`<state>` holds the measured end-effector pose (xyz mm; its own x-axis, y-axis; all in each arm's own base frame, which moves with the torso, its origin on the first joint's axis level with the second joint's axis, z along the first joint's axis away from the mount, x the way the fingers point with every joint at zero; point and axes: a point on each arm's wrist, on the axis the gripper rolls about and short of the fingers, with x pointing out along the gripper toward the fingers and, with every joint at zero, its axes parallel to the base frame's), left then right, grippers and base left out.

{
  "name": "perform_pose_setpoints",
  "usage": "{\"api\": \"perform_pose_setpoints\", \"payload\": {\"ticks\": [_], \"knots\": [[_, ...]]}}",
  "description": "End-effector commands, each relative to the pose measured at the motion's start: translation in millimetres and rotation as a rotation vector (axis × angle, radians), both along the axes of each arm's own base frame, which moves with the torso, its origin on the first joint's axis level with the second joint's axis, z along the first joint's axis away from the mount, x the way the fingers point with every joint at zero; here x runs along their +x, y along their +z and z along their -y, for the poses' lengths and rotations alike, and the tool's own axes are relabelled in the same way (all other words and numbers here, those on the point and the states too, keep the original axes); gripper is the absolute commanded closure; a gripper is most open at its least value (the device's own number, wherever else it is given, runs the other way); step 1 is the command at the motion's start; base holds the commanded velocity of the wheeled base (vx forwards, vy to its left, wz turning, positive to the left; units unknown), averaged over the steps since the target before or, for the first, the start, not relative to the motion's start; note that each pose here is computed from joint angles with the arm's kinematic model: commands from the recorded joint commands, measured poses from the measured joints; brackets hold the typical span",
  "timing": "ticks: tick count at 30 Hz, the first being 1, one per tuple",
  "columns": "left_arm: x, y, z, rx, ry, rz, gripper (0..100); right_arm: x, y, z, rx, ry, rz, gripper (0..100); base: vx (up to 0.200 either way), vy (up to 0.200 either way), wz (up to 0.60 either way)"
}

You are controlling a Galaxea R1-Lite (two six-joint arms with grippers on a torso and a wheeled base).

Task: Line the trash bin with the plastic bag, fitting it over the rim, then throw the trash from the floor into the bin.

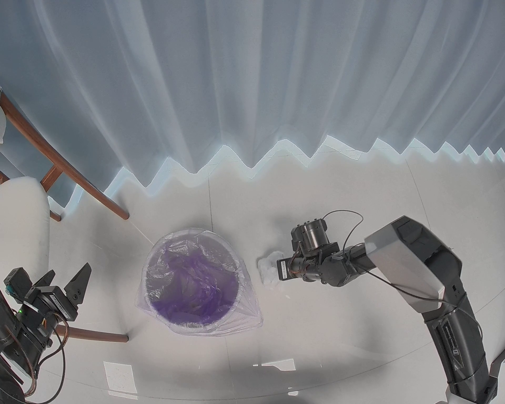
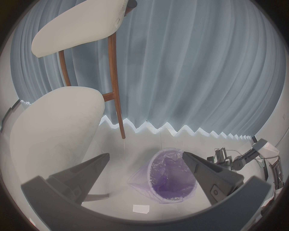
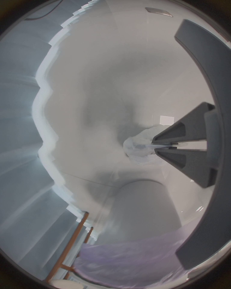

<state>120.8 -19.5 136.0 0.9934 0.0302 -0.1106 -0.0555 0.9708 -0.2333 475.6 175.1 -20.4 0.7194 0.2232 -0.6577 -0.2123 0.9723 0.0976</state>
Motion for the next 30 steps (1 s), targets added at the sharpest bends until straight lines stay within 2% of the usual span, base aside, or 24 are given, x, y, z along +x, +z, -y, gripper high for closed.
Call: {"api": "perform_pose_setpoints", "payload": {"ticks": [1,2,5,9,12,13,15,16,21,24,25,30], "knots": [[-4.1,-3.3,-0.9,0.005,0.0,-0.01,0,-16.5,92.8,25.9,0.082,-0.068,0.114,100,0.0,0.0,0.0],[-4.1,-3.3,-0.9,0.005,0.0,-0.01,0,-18.2,95.9,28.0,0.084,-0.073,0.115,100,0.0,0.0,0.0],[-6.2,-1.2,-0.6,0.016,-0.008,0.007,0,-52.0,144.7,44.0,0.125,-0.105,0.148,100,0.0,0.0,0.0],[-10.0,1.2,-1.0,0.009,-0.01,0.027,0,-100.1,184.5,52.6,0.171,-0.114,0.171,100,0.0,0.0,0.0],[-10.6,1.5,-1.3,0.007,-0.009,0.03,0,-136.5,206.7,53.6,0.188,-0.087,0.194,100,0.0,0.0,0.0],[-10.2,1.2,-1.2,0.006,-0.009,0.027,0,-161.8,220.2,55.6,0.201,-0.066,0.214,100,0.0,0.0,0.0],[-10.0,1.0,-1.2,0.008,-0.01,0.025,0,-173.8,225.9,56.5,0.207,-0.055,0.224,100,0.0,0.0,0.0],[-9.8,0.8,-1.3,0.008,-0.009,0.024,0,-197.0,234.3,55.1,0.224,-0.021,0.245,100,0.0,0.0,0.0],[-9.7,0.8,-2.0,0.008,-0.001,0.024,0,-234.8,234.8,45.4,0.27,0.074,0.312,100,0.0,0.0,0.0],[-10.0,1.3,-2.6,0.007,0.004,0.028,0,-239.0,229.8,41.9,0.278,0.099,0.324,100,0.0,0.0,0.0],[-11.3,2.8,-3.9,0.006,0.013,0.042,0,-241.6,225.7,34.9,0.295,0.136,0.336,100,0.0,0.0,0.0],[-16.6,6.8,-7.0,-0.001,0.039,0.078,0,-238.2,214.7,15.0,0.292,0.226,0.303,100,0.0,0.0,0.0]]}}
